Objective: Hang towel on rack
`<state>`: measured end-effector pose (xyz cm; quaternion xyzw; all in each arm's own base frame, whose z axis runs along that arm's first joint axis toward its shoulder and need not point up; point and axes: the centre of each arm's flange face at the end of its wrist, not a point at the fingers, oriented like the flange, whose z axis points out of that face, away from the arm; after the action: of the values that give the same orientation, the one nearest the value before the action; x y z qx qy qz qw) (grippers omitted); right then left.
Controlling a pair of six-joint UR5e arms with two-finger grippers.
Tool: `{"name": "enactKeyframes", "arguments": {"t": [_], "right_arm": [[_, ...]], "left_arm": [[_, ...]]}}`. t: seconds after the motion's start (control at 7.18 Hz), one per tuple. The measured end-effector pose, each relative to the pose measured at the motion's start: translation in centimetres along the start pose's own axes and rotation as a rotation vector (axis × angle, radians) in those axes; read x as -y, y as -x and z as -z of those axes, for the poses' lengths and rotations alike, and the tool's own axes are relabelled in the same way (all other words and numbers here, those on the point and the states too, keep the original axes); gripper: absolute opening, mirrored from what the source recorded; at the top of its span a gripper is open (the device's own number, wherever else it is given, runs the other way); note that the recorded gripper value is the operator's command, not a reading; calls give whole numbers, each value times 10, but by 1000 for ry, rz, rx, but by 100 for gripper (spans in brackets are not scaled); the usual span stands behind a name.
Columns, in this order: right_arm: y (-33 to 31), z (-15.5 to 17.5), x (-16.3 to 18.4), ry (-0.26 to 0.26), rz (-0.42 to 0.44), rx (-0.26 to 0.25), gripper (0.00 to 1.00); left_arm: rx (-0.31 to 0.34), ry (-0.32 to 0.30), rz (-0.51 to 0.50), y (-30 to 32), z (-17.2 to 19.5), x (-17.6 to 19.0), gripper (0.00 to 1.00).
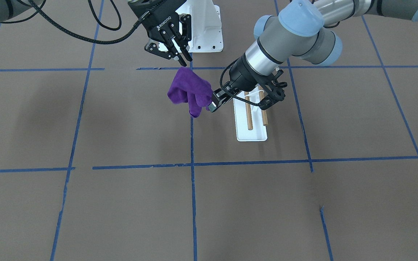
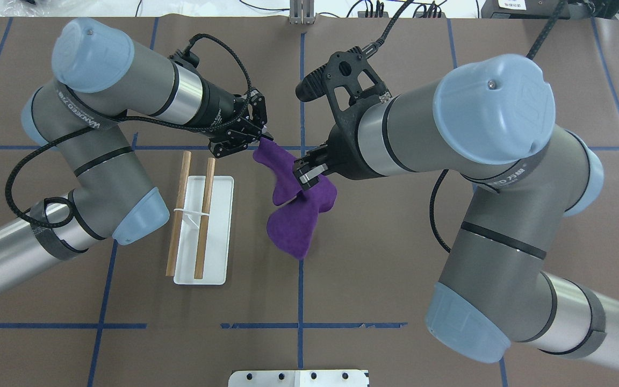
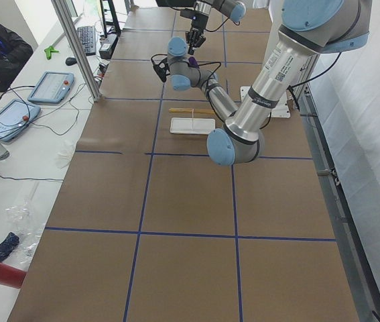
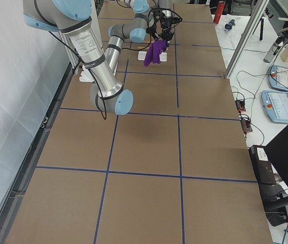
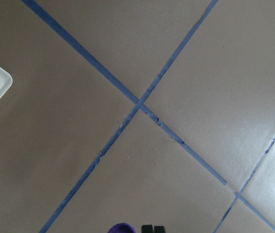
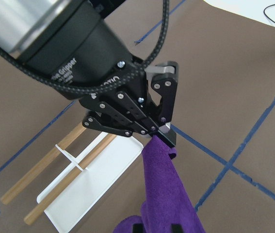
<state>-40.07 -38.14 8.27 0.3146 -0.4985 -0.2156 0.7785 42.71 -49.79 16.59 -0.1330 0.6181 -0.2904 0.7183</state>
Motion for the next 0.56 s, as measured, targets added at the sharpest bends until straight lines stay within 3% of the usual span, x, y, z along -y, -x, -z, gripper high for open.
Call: {"name": "enactKeyframes", "arguments": {"t": [0.42,0.56], "right_arm": [[-44,4,-6,148,-82,-15,100],[-71,4,-11,200,-126,-46,100]], "left_arm": [[-6,-14,-1,21,22,8,0],[-9,-15,-3,32,33,8,0]]}}
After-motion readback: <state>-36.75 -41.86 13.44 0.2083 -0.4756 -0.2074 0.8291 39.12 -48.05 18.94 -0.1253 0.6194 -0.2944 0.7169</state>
